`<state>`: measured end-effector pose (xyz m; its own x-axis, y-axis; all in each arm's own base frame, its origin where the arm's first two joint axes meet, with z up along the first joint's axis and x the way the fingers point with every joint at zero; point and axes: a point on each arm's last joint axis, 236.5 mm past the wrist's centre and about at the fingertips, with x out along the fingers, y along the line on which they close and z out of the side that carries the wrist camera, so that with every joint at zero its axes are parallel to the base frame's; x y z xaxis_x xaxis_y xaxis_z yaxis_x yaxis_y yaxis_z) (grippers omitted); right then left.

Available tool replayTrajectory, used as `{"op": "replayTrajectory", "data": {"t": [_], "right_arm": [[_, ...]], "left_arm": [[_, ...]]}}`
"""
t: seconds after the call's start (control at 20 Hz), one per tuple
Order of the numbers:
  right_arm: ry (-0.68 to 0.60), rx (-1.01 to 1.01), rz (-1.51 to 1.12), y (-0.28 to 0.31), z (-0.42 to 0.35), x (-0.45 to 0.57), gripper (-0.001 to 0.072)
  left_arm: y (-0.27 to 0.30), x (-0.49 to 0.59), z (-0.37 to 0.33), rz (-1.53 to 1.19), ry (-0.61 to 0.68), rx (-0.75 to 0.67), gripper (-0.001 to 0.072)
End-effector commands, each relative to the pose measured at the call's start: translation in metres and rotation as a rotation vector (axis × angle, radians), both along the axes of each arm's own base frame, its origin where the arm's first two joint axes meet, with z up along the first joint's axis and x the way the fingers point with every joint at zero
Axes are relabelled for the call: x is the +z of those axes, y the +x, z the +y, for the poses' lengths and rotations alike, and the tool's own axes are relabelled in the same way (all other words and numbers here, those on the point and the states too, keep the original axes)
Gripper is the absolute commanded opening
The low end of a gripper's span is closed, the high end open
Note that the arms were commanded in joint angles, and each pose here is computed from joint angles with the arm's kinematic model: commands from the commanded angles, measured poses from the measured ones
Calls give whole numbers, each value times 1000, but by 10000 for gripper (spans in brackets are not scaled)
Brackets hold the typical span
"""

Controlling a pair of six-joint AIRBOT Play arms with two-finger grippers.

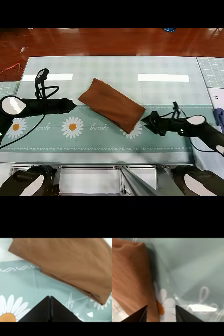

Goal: Fold the shirts.

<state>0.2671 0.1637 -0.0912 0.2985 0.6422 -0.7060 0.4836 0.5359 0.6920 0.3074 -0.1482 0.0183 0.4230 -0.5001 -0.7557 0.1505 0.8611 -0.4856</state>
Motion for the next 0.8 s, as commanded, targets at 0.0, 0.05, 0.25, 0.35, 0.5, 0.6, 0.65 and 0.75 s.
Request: {"op": "replayTrajectory", "data": {"t": [0.0, 0.05, 0.25, 0.35, 0.5, 0.6, 0.65, 0.75], "right_arm": [[23, 75, -6, 13, 31, -6, 410], [19, 97, -16, 19, 39, -4, 410], [17, 149, -18, 47, 69, -9, 408], [22, 188, -46, 63, 86, -5, 264], [0, 315, -215, 94, 108, 35, 29], [-32, 352, -295, 121, 113, 71, 28], [-74, 382, -343, 135, 111, 93, 28], [-194, 421, -425, 162, 97, 136, 28]], "left_arm": [[0, -4, 0, 12, 1, 0, 18], [0, -4, 0, 12, 1, -1, 18], [0, -4, 0, 13, 1, -1, 17], [0, -4, 0, 13, 1, -1, 18], [0, -4, 0, 12, 1, -1, 18], [1, -5, 0, 13, 2, 1, 18], [1, -6, 0, 16, 3, 2, 18], [1, -8, 0, 23, 4, 1, 18]]}}
